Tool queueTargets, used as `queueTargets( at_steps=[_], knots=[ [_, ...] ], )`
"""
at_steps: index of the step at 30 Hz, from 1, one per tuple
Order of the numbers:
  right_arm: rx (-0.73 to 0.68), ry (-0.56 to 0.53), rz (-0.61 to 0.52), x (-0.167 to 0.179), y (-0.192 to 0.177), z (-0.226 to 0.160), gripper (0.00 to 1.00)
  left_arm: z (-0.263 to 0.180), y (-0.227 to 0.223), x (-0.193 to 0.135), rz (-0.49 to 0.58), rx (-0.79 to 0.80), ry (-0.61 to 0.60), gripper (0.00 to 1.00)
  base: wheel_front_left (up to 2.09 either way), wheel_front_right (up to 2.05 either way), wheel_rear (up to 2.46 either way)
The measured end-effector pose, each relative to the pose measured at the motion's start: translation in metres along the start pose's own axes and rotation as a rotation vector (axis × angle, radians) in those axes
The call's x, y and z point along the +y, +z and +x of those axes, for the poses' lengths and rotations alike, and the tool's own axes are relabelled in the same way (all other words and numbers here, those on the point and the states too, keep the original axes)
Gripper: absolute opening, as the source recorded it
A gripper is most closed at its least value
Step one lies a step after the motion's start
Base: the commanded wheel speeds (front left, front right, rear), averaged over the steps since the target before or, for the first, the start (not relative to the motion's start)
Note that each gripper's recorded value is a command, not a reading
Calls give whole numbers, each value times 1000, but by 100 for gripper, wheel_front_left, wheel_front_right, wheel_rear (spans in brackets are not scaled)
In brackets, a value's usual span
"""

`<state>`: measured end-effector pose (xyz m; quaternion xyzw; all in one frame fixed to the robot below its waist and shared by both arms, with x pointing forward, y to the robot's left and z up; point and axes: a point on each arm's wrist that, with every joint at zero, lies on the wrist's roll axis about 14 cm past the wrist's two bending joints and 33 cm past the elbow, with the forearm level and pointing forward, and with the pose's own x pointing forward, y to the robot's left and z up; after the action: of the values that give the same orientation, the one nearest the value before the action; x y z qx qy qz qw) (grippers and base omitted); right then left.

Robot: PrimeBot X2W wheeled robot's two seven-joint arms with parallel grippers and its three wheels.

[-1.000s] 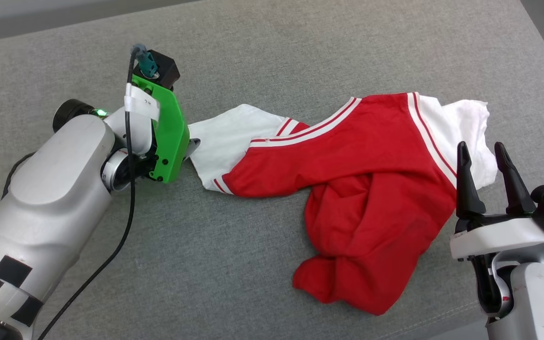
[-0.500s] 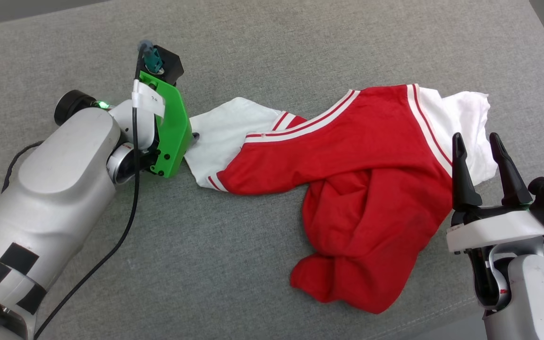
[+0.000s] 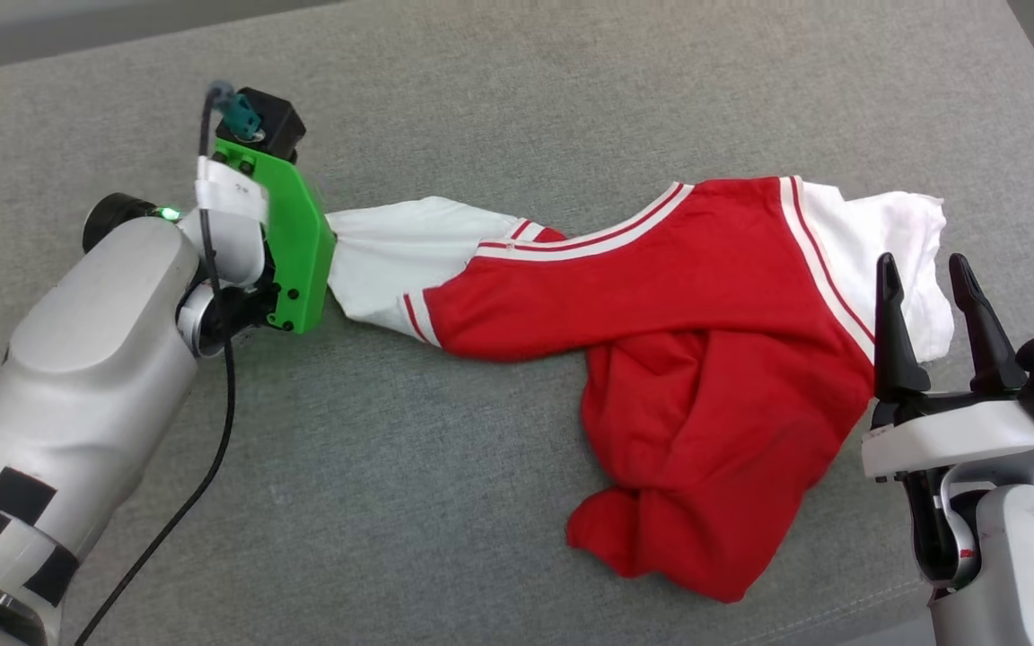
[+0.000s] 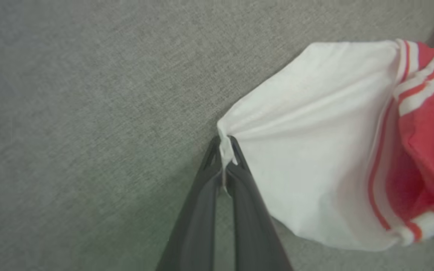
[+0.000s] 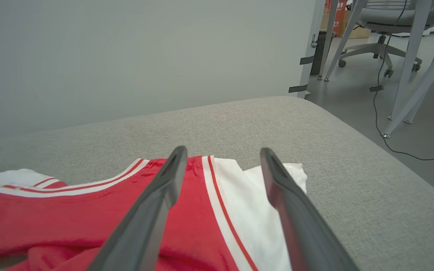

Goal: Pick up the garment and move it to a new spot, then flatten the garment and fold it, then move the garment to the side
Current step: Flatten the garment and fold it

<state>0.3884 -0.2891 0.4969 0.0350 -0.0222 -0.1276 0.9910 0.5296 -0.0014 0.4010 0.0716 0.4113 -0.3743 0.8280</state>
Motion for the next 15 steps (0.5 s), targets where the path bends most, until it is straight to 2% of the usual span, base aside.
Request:
queueTargets(
  at_steps=[7, 11, 15],
  knots=[
    [15, 86, -22, 18, 8, 5, 100, -54, 13, 34, -76, -167, 108, 0, 0, 0, 0],
    [64, 153, -55, 30, 9, 10, 100, -87, -3, 49, -102, -198, 169, 0, 0, 0, 0],
    [177, 209, -101, 37, 1, 15, 100, -120, -25, 54, -109, -219, 219, 0, 0, 0, 0]
  ],
)
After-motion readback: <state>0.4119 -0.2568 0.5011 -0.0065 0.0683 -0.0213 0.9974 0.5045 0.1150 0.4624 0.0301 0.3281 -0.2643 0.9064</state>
